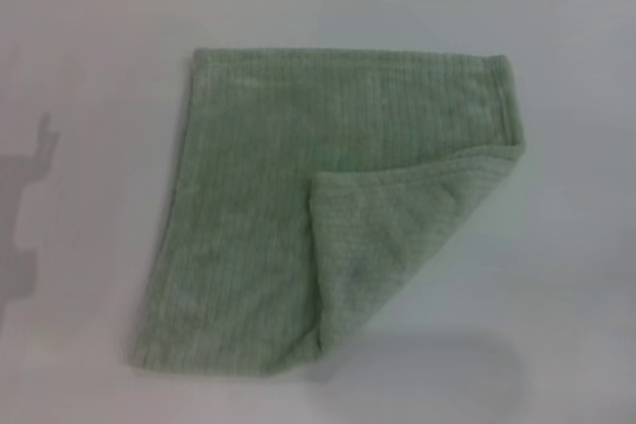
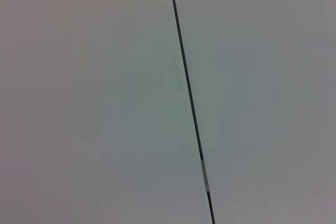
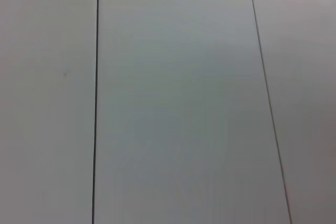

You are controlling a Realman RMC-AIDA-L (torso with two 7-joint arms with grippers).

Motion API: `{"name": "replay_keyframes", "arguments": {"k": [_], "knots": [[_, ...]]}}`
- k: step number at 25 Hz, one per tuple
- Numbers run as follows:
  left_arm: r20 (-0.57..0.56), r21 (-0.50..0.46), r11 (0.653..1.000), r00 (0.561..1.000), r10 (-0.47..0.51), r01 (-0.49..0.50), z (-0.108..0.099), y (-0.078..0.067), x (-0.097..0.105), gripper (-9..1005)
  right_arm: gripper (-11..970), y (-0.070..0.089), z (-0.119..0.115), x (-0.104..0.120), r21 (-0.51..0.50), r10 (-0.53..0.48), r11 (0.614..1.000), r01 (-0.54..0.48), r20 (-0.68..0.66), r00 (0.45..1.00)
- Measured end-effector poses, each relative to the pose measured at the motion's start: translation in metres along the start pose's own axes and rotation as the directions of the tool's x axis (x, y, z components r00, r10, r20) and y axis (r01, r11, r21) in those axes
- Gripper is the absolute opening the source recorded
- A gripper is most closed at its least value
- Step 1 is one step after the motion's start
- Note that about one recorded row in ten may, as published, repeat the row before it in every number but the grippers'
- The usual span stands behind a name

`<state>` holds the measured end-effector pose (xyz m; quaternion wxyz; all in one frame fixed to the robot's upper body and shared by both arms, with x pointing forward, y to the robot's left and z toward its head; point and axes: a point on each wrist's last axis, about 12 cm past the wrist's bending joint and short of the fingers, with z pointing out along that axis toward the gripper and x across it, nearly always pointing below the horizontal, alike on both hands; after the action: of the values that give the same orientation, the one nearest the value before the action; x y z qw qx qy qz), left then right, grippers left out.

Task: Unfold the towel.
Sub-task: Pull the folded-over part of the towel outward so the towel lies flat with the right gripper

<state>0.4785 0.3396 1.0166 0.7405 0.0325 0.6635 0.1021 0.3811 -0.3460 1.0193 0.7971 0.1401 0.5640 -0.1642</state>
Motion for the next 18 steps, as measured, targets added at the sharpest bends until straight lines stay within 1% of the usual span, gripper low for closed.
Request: {"name": "replay_keyframes", "arguments": {"k": [8,18], "knots": [[-0.030,0.004,1.000,1.000,0.000,0.000,0.0015,-0.0011,0.0032,762,806,0.0005,0.0002,-0.0015,0.001,0.004,1.000,-0.004,0.013,1.000],[-0.024,0.012,1.000,1.000,-0.002,0.002,0.0086,-0.0039,0.0009,757,805,-0.0006,-0.0010,-0.0013,0.005,0.003,1.000,-0.003,0.008,1.000]]}}
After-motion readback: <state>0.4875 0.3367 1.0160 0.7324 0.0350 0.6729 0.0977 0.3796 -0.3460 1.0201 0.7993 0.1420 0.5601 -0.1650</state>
